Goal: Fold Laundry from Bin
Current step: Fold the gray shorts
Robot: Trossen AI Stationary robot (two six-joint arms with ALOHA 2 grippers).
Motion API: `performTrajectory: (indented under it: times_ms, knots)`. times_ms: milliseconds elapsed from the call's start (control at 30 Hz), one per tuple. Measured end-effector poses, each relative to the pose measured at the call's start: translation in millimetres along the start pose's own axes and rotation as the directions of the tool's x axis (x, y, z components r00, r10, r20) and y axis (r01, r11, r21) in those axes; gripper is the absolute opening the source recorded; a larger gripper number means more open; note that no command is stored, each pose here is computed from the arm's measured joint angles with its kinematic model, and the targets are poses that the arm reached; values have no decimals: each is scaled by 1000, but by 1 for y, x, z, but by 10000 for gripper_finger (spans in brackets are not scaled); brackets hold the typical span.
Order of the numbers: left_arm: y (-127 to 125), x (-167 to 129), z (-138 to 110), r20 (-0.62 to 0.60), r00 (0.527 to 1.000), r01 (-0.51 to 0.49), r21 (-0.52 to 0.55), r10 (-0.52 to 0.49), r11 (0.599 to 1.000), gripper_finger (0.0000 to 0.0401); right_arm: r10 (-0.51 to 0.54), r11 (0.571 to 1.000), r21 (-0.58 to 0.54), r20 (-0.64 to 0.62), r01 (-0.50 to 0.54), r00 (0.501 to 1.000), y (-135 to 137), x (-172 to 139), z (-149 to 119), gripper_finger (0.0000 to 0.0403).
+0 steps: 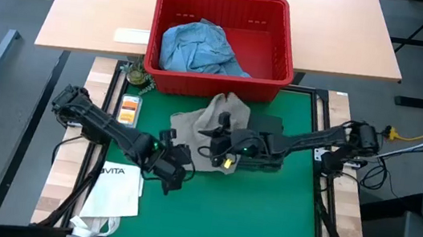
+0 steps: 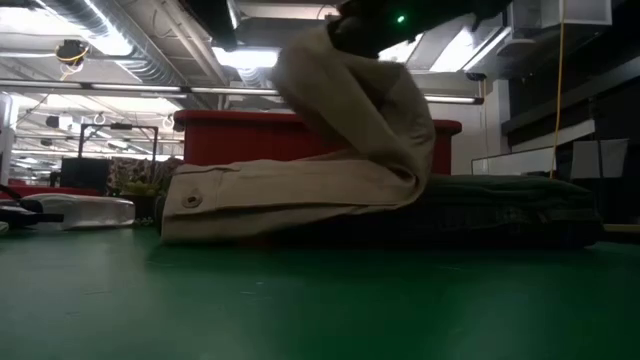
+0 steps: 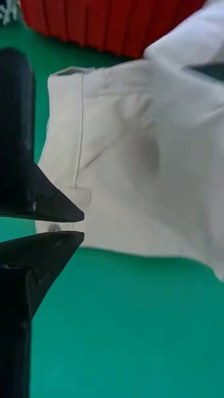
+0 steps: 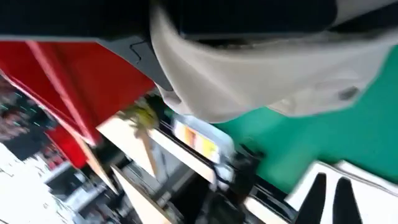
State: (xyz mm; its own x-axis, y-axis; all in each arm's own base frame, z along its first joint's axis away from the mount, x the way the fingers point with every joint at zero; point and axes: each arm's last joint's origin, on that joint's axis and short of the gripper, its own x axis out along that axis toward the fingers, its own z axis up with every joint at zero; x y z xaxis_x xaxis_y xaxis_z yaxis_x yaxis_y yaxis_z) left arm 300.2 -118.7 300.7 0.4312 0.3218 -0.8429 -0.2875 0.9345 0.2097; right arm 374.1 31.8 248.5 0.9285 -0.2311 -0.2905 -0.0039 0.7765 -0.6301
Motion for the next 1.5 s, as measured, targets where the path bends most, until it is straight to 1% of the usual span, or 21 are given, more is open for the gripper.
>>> performTrajectory:
  times_ms: [100,300,400,567,633,733,933,1067,1233,1367,1500]
  knots:
    - [-6,-4,-4,4,1000,12,-13,-12,1000,31,35,999,1,30,-35,999,12,14,-6,4]
    - [-15,-10,-11,9,1000,19,-6,-19,1000,31,118,993,-14,32,-117,993,35,34,-23,5]
    - [-18,-12,-13,15,1000,24,0,-24,1000,31,134,991,-8,81,-134,988,43,43,-26,5]
    - [-18,-13,-13,58,998,-22,-16,23,1000,31,114,993,5,151,-116,982,47,49,-27,5]
    - [-18,-13,-13,59,998,-22,-16,23,1000,31,97,995,13,173,-101,980,46,50,-26,5]
    - [-18,-13,-13,59,998,-23,-16,24,1000,31,102,994,12,181,-105,978,48,52,-27,5]
    - [-18,-13,-13,60,998,-24,-17,25,1000,31,74,996,30,276,-86,958,52,60,-26,5]
    - [-18,-13,-13,62,998,-23,-18,24,1000,31,70,996,31,281,-82,957,55,73,-22,5]
    - [-18,-13,-12,62,998,-22,-19,23,1000,31,54,997,36,302,-68,952,54,90,-10,5]
    - [-19,-14,-13,62,998,-20,-18,21,1000,31,75,997,-18,235,-73,969,55,100,-11,5]
    - [-20,-14,-14,61,998,-16,-14,17,1000,31,77,997,-24,188,-74,979,55,104,-17,5]
